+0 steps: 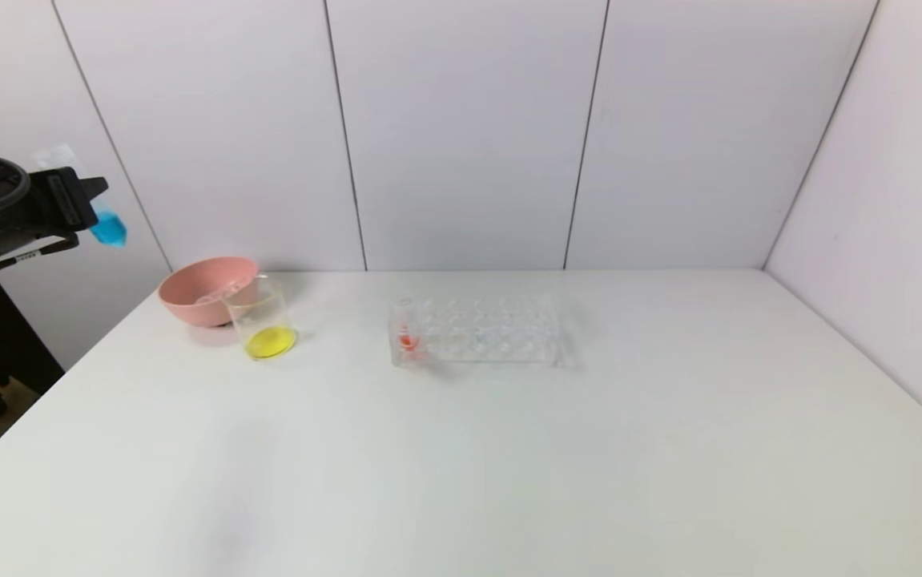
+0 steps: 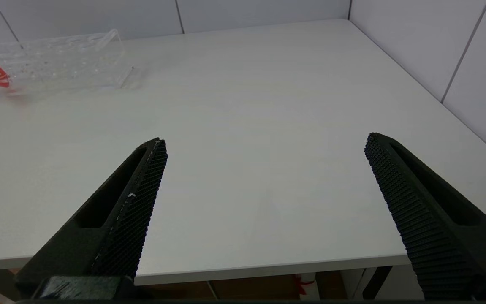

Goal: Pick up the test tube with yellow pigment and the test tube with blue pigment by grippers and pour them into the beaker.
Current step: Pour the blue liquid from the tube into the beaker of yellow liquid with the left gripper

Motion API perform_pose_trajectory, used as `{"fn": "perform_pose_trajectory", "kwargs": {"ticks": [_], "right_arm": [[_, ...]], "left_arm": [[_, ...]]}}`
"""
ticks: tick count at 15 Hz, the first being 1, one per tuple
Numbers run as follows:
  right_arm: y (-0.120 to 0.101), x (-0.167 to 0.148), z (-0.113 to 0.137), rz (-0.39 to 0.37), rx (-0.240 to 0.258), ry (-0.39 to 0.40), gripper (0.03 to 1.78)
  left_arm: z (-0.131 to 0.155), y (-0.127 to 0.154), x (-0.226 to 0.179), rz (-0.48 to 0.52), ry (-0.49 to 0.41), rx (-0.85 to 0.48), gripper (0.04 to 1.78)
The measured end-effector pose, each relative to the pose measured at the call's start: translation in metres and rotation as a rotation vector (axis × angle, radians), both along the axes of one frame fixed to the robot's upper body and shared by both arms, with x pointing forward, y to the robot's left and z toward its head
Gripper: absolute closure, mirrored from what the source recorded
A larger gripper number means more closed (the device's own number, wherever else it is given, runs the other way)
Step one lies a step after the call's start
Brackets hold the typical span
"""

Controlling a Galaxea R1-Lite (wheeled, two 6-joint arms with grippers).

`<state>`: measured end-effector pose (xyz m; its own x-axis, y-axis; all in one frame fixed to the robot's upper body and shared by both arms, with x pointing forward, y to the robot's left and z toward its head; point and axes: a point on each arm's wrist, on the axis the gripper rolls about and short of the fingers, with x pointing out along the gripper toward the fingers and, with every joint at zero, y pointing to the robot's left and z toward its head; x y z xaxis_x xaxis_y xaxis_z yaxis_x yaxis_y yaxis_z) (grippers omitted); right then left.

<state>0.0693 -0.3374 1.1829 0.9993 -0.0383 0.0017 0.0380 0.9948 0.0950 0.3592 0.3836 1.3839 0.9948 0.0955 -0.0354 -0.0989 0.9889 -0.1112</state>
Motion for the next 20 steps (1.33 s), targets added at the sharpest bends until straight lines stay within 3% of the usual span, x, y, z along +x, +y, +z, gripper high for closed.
{"fn": "perform_pose_trajectory", "kwargs": {"ticks": [3, 12, 20], "right_arm": [[0.0, 0.0, 0.0, 0.0, 0.0, 0.0, 0.1], [0.0, 0.0, 0.0, 0.0, 0.0, 0.0, 0.1], [0.0, 0.0, 0.0, 0.0, 0.0, 0.0, 0.1]], "left_arm": [[-0.003, 0.004, 0.005, 0.002, 0.004, -0.003, 1.37], [-0.017, 0.029, 0.038, -0.146, 0.05, 0.021, 1.37], [-0.017, 0.068, 0.093, -0.4, 0.037, 0.204, 1.37]]}}
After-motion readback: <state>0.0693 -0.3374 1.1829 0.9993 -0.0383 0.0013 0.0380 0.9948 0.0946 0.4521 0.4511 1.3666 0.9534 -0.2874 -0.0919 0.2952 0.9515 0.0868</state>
